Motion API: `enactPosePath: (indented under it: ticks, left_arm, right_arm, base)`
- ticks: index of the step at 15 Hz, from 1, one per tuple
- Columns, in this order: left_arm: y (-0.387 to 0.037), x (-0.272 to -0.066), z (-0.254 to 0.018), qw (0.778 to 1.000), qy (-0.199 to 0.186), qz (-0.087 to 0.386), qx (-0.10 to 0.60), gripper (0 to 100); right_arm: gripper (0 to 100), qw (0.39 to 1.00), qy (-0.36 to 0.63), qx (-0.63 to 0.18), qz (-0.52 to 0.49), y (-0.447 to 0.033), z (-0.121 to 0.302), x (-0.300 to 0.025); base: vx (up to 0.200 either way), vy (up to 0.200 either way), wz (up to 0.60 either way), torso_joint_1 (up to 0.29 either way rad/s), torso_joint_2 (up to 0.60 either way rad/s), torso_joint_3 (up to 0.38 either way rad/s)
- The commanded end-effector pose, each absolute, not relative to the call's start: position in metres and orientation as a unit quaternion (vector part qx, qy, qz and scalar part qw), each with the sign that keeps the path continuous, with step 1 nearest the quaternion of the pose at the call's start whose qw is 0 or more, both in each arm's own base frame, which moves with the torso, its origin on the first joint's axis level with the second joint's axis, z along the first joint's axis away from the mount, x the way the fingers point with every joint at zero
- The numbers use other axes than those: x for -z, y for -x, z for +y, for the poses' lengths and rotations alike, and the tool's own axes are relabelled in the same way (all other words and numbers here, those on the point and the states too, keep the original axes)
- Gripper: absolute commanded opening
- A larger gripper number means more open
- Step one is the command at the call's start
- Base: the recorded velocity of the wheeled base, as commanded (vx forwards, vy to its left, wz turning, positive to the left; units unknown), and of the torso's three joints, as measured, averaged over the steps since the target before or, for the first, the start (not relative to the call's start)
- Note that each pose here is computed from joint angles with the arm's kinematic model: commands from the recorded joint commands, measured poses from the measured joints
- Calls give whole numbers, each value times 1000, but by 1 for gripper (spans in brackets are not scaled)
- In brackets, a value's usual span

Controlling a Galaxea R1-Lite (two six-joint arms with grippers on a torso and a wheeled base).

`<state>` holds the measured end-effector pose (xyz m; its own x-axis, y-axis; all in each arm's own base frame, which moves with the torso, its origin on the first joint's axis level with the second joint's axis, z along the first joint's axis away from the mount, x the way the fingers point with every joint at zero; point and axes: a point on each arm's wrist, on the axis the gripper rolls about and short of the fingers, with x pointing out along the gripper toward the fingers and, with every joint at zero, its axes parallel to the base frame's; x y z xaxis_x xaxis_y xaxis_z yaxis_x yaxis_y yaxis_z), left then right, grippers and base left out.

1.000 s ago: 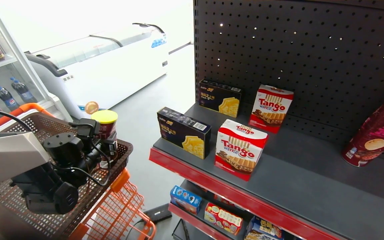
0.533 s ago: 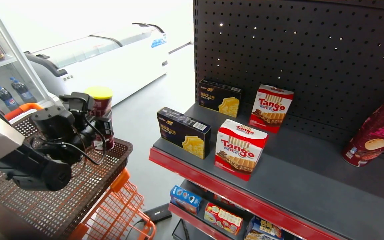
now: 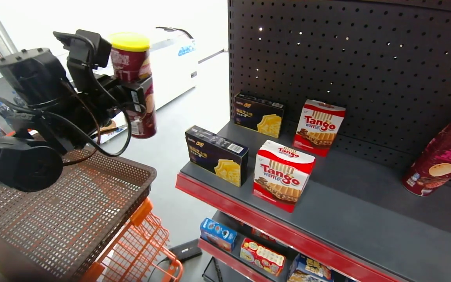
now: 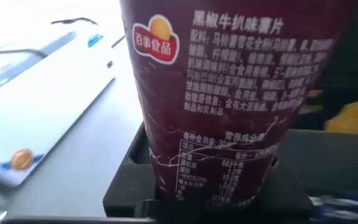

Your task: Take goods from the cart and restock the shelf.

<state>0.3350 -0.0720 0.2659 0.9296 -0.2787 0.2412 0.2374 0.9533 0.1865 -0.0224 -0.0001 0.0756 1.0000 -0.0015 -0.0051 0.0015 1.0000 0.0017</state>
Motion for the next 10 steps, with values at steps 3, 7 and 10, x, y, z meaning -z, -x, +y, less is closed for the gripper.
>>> enactPosePath:
  ticks: [3, 7, 10]
  left_arm:
    - [-281, -314, -122, 957, -58, -157, 237, 0]
    - [-233, -324, -136, 947, -63, -88, 302, 0]
    - [-218, -319, -137, 942, -68, -66, 321, 0]
  right_arm:
    - [100, 1000, -1, 1, 3, 22, 0, -76]
    - [100, 1000, -1, 1, 3, 22, 0, -76]
    - [100, 1000, -1, 1, 3, 22, 0, -76]
  base:
    - [0, 0, 0, 0, 0, 0]
    - [0, 0, 0, 0, 0, 0]
    - [0, 0, 0, 0, 0, 0]
